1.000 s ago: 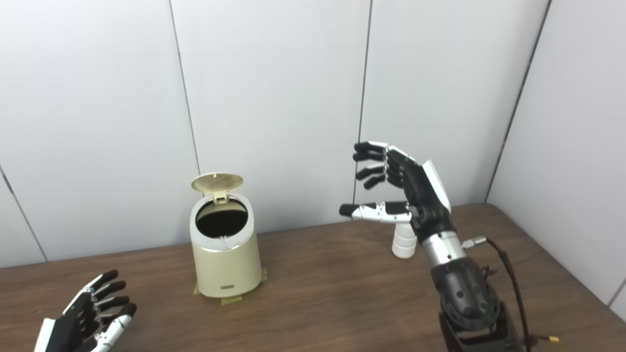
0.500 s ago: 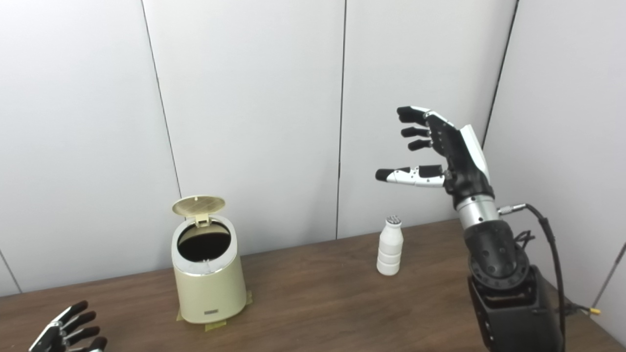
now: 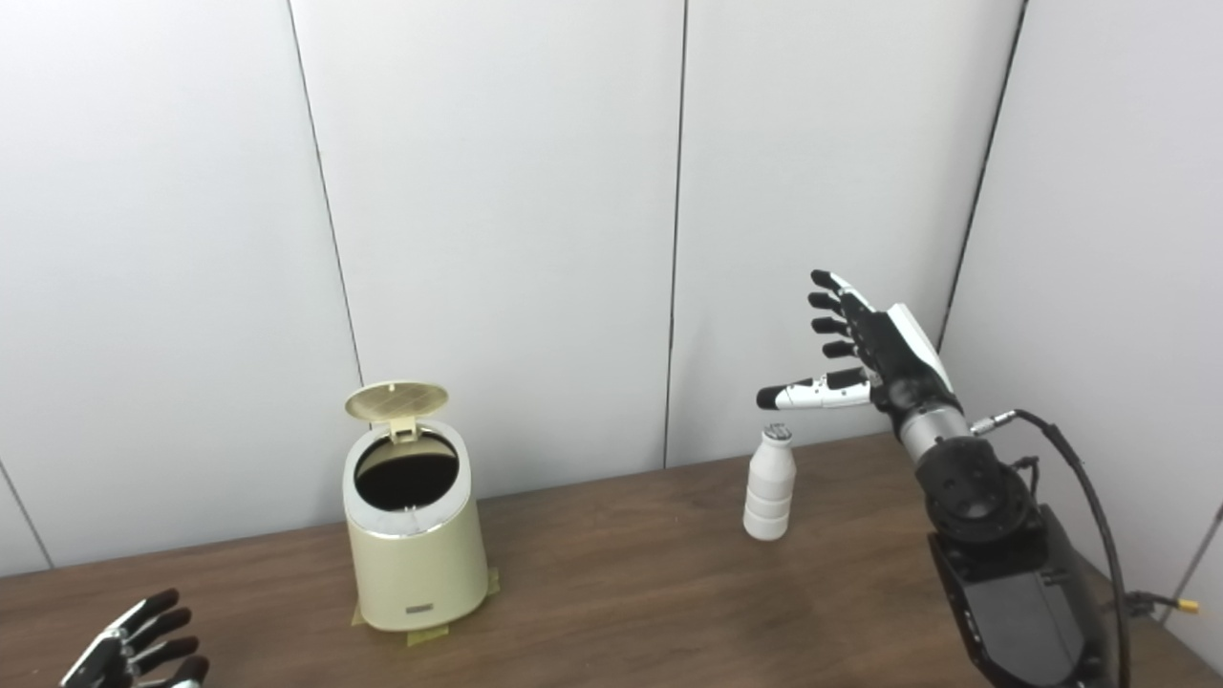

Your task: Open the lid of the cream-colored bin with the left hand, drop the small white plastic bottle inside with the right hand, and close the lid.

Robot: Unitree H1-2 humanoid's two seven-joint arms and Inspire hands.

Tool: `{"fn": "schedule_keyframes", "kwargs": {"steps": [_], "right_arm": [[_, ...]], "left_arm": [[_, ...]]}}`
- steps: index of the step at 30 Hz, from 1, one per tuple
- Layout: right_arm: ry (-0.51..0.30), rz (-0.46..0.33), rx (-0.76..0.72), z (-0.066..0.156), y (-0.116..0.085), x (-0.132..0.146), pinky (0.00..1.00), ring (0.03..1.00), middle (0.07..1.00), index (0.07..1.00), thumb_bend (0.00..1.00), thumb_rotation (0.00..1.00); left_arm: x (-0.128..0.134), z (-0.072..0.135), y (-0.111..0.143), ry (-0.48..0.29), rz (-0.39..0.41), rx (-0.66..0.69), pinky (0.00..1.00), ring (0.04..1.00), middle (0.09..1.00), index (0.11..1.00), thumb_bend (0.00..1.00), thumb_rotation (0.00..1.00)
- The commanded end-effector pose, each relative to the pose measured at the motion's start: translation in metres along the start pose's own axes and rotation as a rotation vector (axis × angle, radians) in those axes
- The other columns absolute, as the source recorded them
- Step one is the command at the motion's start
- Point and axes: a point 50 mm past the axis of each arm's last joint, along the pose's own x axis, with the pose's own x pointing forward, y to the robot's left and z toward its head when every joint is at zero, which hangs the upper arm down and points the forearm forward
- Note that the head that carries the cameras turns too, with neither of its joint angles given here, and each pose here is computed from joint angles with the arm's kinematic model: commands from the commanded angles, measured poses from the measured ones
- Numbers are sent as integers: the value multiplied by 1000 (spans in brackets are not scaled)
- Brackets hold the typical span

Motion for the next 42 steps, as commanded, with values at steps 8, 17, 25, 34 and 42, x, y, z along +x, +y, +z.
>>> {"fn": "schedule_keyframes", "kwargs": {"steps": [8, 17, 25, 34, 42], "right_arm": [[-9, -46, 11, -6, 8, 11, 740, 835, 887, 947, 784, 83], [52, -30, -32, -21, 21, 13, 756, 831, 875, 917, 780, 122], [116, -49, -72, -39, 36, 12, 640, 732, 814, 842, 790, 81], [126, -30, -13, -49, 46, 10, 654, 738, 795, 815, 795, 42], [143, -22, -11, -61, 57, 5, 659, 753, 810, 816, 796, 41]], "left_arm": [[9, 22, 6, -97, 1, 23, 564, 733, 806, 853, 462, 197], [7, 24, 7, -100, -4, 29, 563, 725, 802, 846, 446, 161], [6, 26, 7, -97, -7, 33, 566, 724, 807, 843, 435, 83], [5, 28, 6, -106, -15, 47, 531, 705, 792, 832, 442, 104], [4, 31, 6, -102, -19, 56, 541, 711, 798, 832, 420, 26]]}}
